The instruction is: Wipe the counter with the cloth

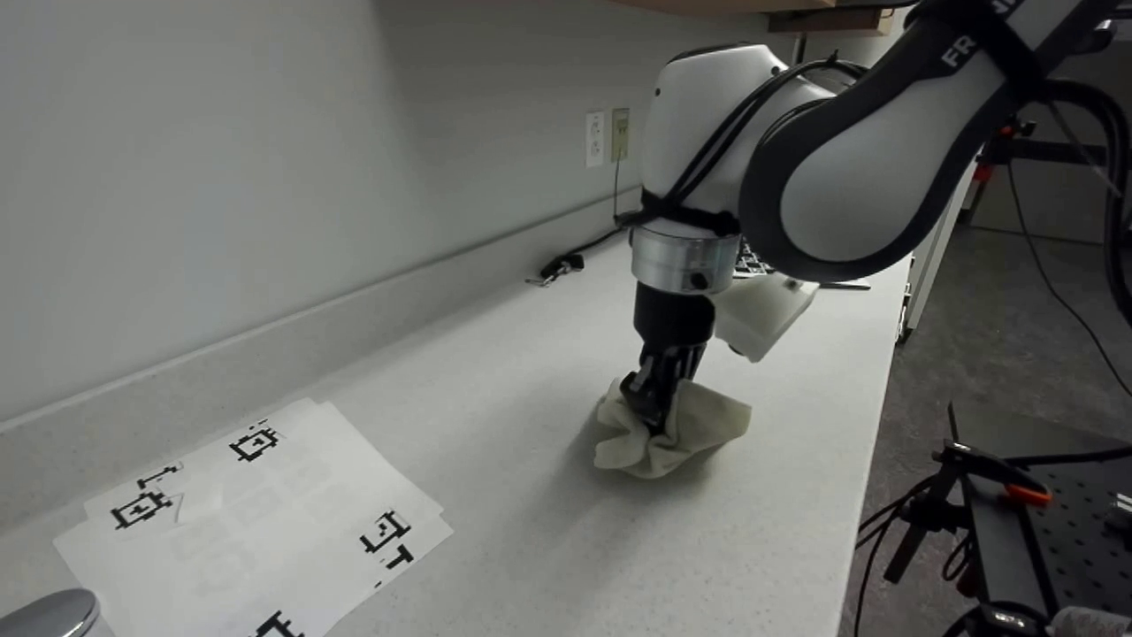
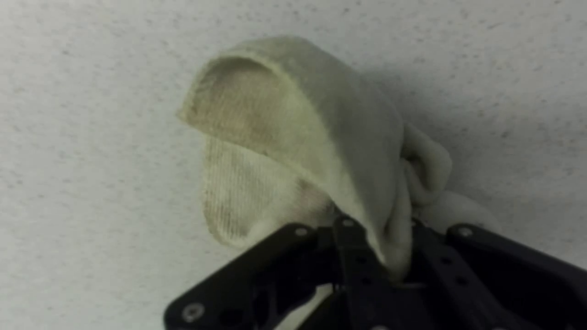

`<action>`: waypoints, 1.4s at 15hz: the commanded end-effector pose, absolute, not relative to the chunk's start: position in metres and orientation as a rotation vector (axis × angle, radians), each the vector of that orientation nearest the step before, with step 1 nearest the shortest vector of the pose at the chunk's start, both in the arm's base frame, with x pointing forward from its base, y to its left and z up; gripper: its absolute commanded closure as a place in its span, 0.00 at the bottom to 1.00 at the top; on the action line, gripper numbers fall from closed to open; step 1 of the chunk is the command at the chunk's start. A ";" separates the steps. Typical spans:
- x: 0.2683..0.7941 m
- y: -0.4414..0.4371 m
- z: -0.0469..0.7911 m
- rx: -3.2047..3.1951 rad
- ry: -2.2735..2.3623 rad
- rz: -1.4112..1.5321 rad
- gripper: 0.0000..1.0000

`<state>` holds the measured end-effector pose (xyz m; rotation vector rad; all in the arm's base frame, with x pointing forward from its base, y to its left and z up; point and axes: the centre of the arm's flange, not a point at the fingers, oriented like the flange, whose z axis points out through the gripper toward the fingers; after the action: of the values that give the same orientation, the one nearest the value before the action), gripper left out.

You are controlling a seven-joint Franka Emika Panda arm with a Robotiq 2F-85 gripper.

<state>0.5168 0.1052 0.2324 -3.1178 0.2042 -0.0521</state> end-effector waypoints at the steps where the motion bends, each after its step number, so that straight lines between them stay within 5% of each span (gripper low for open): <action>1: 0.545 0.158 0.217 -3.123 0.044 0.016 0.97; 8: 0.542 0.163 0.205 -3.128 -0.022 0.052 0.97; 21: 0.468 -0.017 0.225 -3.107 0.558 -0.051 0.97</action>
<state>0.4926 0.0012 0.2149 -3.1273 0.4774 -0.0153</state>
